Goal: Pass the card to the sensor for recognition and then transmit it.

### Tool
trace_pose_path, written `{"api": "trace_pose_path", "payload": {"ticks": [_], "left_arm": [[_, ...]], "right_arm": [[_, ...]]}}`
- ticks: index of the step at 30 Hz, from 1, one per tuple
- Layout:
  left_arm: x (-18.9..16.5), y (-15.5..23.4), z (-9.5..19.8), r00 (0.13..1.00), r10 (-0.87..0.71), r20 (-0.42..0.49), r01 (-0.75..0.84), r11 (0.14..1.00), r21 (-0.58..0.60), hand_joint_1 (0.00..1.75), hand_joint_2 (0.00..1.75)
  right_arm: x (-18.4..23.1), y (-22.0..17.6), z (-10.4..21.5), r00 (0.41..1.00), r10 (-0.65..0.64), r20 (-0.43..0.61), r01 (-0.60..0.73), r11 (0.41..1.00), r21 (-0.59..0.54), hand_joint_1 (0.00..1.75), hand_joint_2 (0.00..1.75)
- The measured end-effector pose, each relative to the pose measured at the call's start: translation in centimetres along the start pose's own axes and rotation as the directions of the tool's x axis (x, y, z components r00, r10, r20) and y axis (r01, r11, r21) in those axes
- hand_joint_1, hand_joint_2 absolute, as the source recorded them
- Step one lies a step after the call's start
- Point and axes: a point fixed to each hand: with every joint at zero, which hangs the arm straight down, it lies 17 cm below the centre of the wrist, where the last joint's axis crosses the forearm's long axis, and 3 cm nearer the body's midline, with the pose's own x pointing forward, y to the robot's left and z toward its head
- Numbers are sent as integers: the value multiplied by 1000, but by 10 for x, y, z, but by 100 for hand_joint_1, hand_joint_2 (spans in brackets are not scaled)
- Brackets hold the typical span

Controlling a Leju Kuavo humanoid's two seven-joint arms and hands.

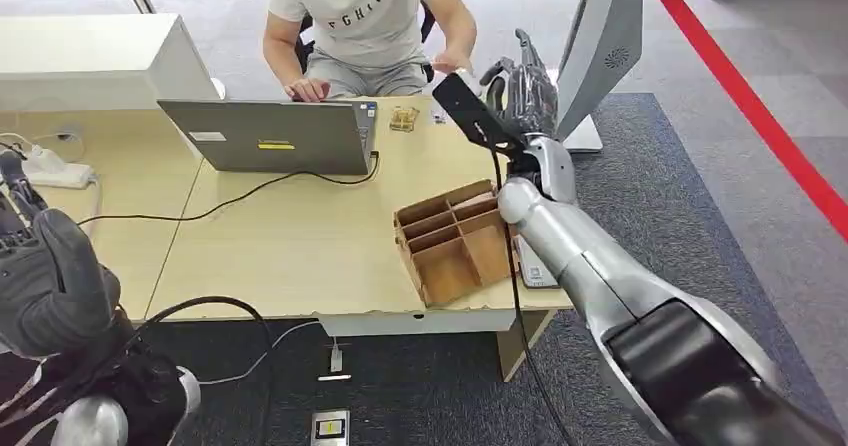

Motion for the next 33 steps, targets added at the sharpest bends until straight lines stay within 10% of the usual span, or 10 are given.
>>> {"api": "trace_pose_path", "payload": {"ticks": [23,24,25,28,29,33], "left_arm": [[-1,-4,2,1000,-10,-3,10,1000,-14,0,175],[-1,-4,2,1000,-10,-4,10,1000,-14,0,175],[-1,-4,2,1000,-10,-5,10,1000,-14,0,175],[-2,-4,2,1000,-12,-10,12,1000,-16,0,175],[-3,-4,2,1000,-12,-12,12,1000,-16,0,175],[-4,-4,2,1000,-12,-21,12,1000,-16,0,175]], "right_arm": [[-11,14,4,997,80,-19,-79,996,50,175,175],[-11,15,4,996,83,-19,-82,995,51,106,175],[-11,15,4,996,86,-20,-85,995,52,0,175],[-13,14,4,995,100,-23,-98,994,48,0,175],[-13,14,4,994,104,-25,-103,994,46,0,0],[-16,12,4,993,112,-33,-110,993,42,0,0]]}}
